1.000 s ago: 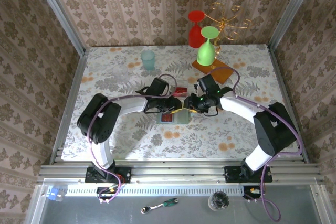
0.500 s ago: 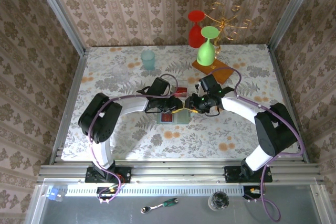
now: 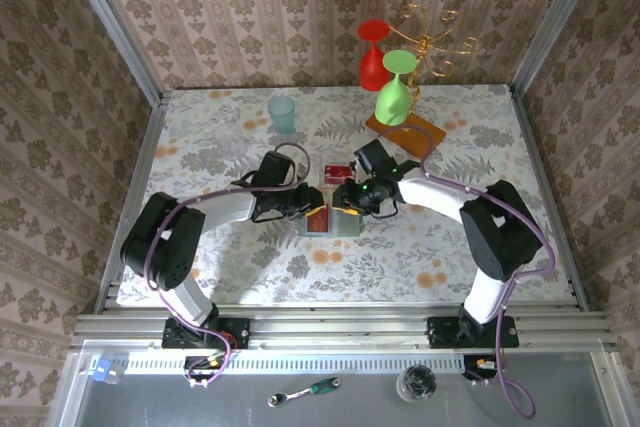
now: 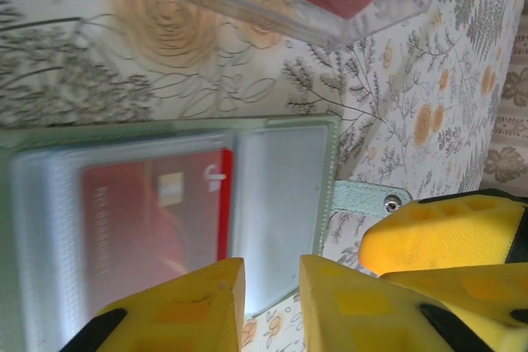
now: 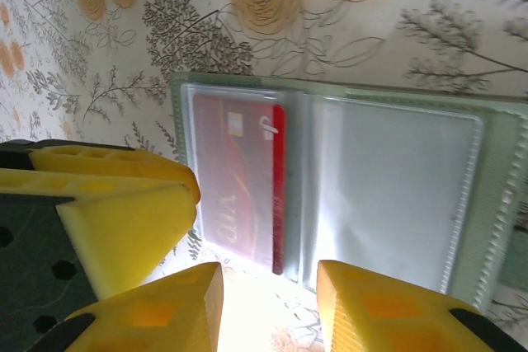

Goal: Take the credit cards out of the card holder

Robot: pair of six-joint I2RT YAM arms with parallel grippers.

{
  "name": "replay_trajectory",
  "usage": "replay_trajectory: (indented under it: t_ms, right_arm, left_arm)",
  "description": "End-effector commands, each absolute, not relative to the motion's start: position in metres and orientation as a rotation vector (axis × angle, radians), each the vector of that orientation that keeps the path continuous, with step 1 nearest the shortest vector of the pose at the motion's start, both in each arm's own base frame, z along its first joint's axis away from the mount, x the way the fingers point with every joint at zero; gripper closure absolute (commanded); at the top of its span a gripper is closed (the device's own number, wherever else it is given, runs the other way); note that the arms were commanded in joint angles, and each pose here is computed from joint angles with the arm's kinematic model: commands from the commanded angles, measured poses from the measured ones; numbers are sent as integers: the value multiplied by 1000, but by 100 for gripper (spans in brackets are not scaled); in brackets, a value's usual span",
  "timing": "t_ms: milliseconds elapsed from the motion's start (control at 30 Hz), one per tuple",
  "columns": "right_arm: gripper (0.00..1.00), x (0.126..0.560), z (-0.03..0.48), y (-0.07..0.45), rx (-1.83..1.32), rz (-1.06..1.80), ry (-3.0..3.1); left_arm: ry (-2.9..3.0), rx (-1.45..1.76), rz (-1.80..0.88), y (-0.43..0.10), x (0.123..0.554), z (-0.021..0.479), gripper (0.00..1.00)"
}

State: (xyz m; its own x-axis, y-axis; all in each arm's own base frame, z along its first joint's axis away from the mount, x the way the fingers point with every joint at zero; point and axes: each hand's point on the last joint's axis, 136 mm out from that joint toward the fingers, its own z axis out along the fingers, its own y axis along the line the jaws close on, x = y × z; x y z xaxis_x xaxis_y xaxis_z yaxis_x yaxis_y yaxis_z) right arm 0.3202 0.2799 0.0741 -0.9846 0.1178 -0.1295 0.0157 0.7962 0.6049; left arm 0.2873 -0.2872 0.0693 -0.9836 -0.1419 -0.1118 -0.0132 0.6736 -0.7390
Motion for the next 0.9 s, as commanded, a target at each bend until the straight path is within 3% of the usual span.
replay_trajectory:
  t_ms: [0, 200, 867]
  right_arm:
    - [63, 323, 74, 296, 100, 984, 2842]
    - [63, 325, 65, 311, 69, 990, 2869]
    - [65, 325, 54, 319, 72, 1006, 2901]
  left_arm:
    - [2700, -126, -1201, -276, 284, 73, 75]
    - [2704, -164, -1176, -260, 279, 69, 75]
    - [2824, -118, -1013, -244, 279, 36, 90]
